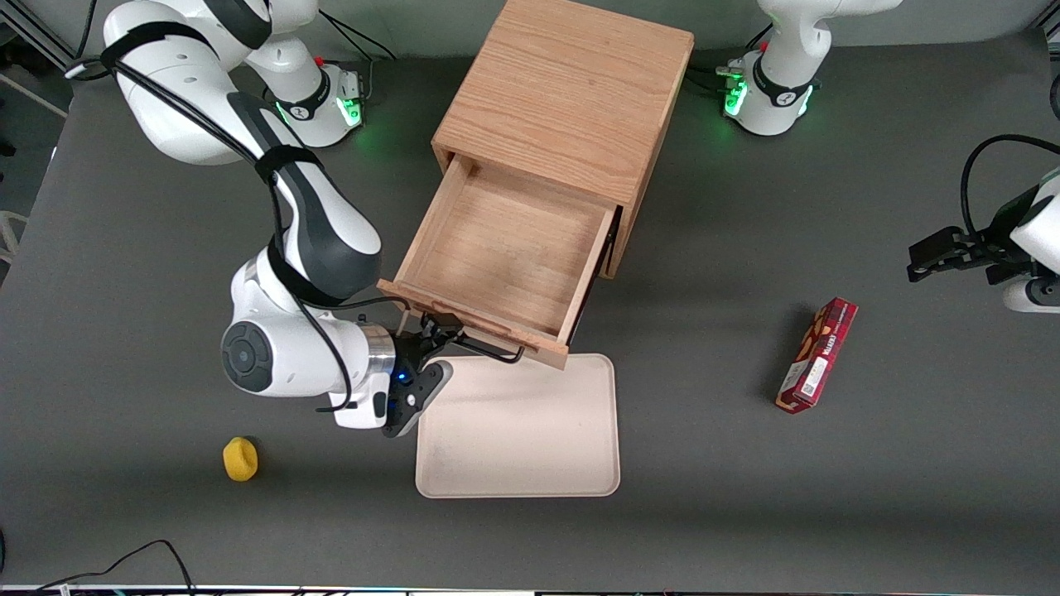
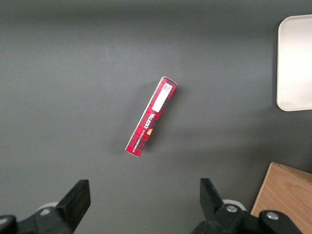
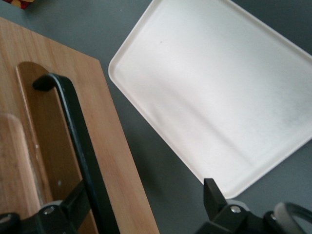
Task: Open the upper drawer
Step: 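Pull the handle outward with the right gripper, sliding the drawer open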
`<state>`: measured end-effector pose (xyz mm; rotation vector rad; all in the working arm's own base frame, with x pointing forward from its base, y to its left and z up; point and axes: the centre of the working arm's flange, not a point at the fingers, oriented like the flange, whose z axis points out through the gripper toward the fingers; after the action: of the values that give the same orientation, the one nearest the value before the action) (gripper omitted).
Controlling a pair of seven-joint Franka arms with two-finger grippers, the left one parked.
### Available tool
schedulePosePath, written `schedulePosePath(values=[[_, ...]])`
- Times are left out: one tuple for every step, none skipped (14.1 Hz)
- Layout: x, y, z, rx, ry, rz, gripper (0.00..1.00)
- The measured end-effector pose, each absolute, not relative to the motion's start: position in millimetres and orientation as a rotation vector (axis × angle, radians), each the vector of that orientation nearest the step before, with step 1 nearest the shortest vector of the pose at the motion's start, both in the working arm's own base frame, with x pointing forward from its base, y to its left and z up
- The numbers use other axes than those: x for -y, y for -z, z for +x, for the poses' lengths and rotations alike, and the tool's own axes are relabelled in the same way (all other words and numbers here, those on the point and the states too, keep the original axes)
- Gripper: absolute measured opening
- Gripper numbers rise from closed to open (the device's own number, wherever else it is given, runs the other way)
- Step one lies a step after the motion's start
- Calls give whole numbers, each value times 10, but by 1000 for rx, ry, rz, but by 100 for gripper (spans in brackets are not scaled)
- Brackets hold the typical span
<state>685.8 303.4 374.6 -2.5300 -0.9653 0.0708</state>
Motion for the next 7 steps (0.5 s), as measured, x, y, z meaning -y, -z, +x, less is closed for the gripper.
schedulePosePath(values=[[-2983, -3776, 6896, 957, -60, -2536, 100], [-2946, -3777, 6911, 953, -69, -2538, 100], [-2922, -3771, 6927, 950, -74, -2540, 100], [-2911, -3787, 6942, 950, -72, -2539, 100], [-2897, -3845, 6962, 951, -61, -2539, 100], [-2876, -3977, 6997, 953, -26, -2542, 100], [-2864, -4205, 7016, 961, 26, -2544, 100]])
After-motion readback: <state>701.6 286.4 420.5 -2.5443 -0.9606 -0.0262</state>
